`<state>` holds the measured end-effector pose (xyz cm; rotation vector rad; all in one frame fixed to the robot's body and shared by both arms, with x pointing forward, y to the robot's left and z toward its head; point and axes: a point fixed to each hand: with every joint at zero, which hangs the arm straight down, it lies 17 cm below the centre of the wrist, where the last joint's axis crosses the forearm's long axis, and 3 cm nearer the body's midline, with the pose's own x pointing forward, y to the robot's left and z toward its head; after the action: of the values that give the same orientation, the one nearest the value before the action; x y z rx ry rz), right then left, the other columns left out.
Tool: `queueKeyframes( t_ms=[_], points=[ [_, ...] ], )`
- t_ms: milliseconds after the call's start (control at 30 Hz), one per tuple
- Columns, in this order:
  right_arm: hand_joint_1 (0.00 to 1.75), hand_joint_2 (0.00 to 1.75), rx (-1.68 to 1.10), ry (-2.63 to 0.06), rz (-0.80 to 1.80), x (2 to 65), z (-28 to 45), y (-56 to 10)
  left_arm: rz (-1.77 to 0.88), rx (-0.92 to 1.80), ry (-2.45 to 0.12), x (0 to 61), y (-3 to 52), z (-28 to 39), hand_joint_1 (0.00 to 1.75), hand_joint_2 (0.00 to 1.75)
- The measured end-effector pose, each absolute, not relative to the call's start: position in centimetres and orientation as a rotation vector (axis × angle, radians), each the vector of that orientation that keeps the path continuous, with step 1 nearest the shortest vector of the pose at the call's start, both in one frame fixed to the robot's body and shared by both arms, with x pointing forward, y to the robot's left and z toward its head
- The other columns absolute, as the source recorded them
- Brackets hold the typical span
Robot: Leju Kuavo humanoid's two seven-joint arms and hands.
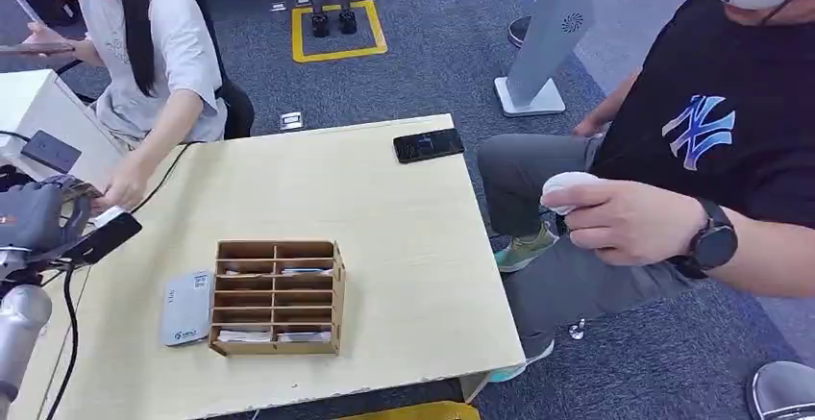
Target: Pass the card to the sensor for recognition and then transmit it.
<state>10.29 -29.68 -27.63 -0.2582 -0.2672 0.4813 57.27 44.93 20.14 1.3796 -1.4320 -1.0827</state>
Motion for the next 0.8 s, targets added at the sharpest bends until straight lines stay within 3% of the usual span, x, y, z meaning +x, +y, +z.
queueKeyframes(
  t_ms=[33, 67, 100, 133, 167, 600, 800],
  points=[
    [0.00, 0.00, -0.258, -0.266, 0.477, 10.3, -27.6, -29.7, -1.083, 1.376, -1.429, 57.3, 44.9, 20.0, 1.75, 1.75],
    [0.00, 1.75, -0.257, -0.265, 0.474, 10.2, -27.6, -29.7, -1.083, 1.374, -1.428, 57.3, 44.9, 19.8, 1.75, 1.75],
    [0.00, 1.75, -0.257, -0.264, 0.472, 10.2, -27.6, -29.7, -1.083, 1.373, -1.426, 57.2, 44.9, 19.7, 0.73, 1.75],
    [0.00, 1.75, -0.257, -0.264, 0.471, 10.2, -27.7, -29.7, -1.083, 1.372, -1.423, 57.2, 45.0, 19.6, 0.73, 1.75],
    [0.00, 1.75, -0.257, -0.264, 0.472, 10.2, -27.7, -29.7, -1.083, 1.371, -1.423, 57.2, 45.0, 19.6, 0.00, 1.75],
    [0.00, 1.75, -0.257, -0.254, 0.466, 9.8, -27.7, -29.7, -1.080, 1.355, -1.455, 55.0, 45.7, 17.4, 0.00, 1.75],
    [0.00, 1.75, -0.265, -0.244, 0.434, 9.3, -27.8, -30.0, -0.950, 1.397, -1.444, 50.6, 50.5, 16.4, 0.00, 1.75]
  ],
)
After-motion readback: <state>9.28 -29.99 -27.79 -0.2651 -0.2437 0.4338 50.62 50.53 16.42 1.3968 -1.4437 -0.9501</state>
